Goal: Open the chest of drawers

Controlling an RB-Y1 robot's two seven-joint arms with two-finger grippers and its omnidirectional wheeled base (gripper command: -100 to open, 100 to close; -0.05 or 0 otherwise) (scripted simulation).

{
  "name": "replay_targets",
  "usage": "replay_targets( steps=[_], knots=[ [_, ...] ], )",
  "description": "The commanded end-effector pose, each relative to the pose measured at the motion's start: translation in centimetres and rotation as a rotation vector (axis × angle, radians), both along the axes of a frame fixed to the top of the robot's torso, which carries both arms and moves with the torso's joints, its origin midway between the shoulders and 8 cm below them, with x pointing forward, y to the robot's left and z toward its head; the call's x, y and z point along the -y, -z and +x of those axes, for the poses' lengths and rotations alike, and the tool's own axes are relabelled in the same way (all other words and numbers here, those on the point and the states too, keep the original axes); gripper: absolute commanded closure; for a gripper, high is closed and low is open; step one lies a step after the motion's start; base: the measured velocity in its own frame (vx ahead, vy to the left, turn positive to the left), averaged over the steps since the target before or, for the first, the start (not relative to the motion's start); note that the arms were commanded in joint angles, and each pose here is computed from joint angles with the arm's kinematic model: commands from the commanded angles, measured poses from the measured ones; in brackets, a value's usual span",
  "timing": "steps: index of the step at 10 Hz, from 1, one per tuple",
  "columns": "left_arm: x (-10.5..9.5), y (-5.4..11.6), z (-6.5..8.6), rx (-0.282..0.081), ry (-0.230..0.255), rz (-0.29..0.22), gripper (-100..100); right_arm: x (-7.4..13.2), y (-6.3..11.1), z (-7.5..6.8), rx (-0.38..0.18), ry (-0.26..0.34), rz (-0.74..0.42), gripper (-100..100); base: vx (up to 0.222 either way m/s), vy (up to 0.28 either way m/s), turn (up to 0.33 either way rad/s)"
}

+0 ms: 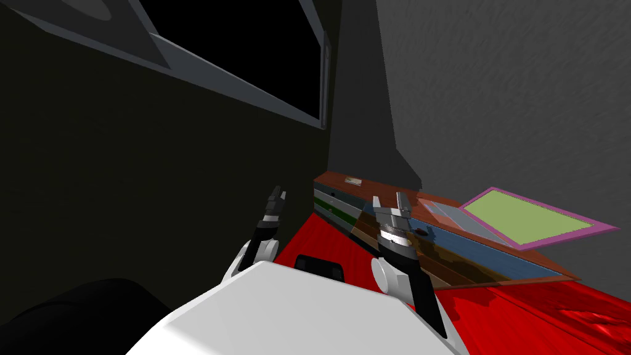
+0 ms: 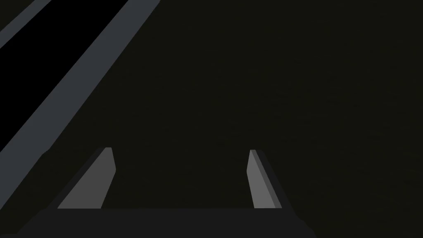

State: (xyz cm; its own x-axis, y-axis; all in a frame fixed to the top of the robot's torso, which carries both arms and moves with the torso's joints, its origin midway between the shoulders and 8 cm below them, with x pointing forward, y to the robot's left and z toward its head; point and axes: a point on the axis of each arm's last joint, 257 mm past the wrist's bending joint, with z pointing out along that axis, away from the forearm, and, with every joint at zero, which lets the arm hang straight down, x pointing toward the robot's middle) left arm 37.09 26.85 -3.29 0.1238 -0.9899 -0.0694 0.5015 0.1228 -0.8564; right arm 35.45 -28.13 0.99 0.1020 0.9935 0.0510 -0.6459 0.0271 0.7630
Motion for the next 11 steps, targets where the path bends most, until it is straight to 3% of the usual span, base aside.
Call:
replay_targets(
  steps=[1,9,10,11],
  knots=[
    [0.0,0.0,0.0,0.0,0.0,0.0,0,0.0,0.0,0.0,0.0,0.0,0.0,0,0.0,0.0,0.0],
    [0.0,0.0,0.0,0.0,0.0,0.0,0,0.0,0.0,0.0,0.0,0.0,0.0,0,0.0,0.0,0.0],
    [0.0,0.0,0.0,0.0,0.0,0.0,0,-0.6,0.9,0.7,-0.047,0.01,-0.094,-100,0.021,-0.009,0.038],
    [0.0,0.0,0.0,0.0,0.0,0.0,0,-0.8,1.6,1.1,-0.076,0.021,-0.146,-100,0.039,-0.019,0.062]
  ],
)
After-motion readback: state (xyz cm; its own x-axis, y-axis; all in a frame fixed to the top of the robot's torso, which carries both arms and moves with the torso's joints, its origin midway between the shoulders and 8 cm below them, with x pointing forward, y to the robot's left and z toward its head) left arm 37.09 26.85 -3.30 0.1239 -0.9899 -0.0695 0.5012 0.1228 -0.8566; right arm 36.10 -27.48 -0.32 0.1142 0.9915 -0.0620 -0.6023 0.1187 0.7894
